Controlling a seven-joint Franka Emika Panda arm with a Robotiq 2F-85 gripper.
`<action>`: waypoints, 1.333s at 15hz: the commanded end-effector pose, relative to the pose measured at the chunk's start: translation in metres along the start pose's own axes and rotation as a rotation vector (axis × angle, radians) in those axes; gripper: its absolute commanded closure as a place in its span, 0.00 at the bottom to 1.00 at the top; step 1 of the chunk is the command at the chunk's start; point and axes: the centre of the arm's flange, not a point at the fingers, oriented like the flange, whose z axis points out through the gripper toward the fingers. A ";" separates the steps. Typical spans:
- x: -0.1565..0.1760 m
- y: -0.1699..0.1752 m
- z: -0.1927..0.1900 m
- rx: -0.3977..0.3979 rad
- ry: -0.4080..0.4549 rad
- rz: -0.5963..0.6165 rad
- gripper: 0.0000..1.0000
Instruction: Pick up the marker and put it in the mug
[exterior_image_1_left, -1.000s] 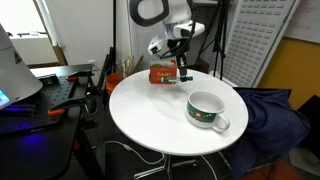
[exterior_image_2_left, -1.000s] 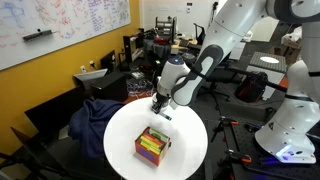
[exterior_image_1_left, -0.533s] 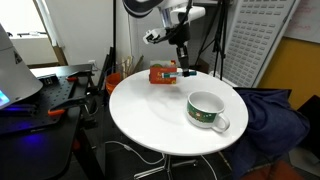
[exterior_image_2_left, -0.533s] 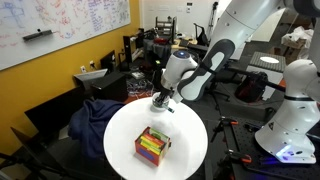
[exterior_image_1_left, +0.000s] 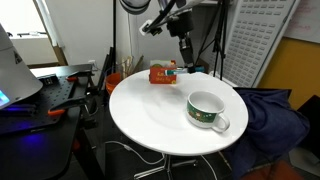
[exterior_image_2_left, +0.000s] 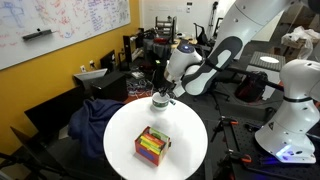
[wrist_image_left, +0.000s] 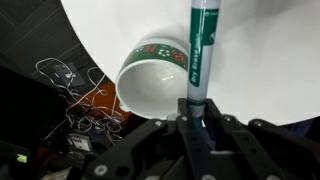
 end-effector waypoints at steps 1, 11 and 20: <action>-0.004 0.003 -0.012 -0.046 0.039 0.062 0.95; 0.002 0.016 0.014 -0.192 0.090 0.209 0.95; 0.014 0.028 0.014 -0.256 0.166 0.353 0.95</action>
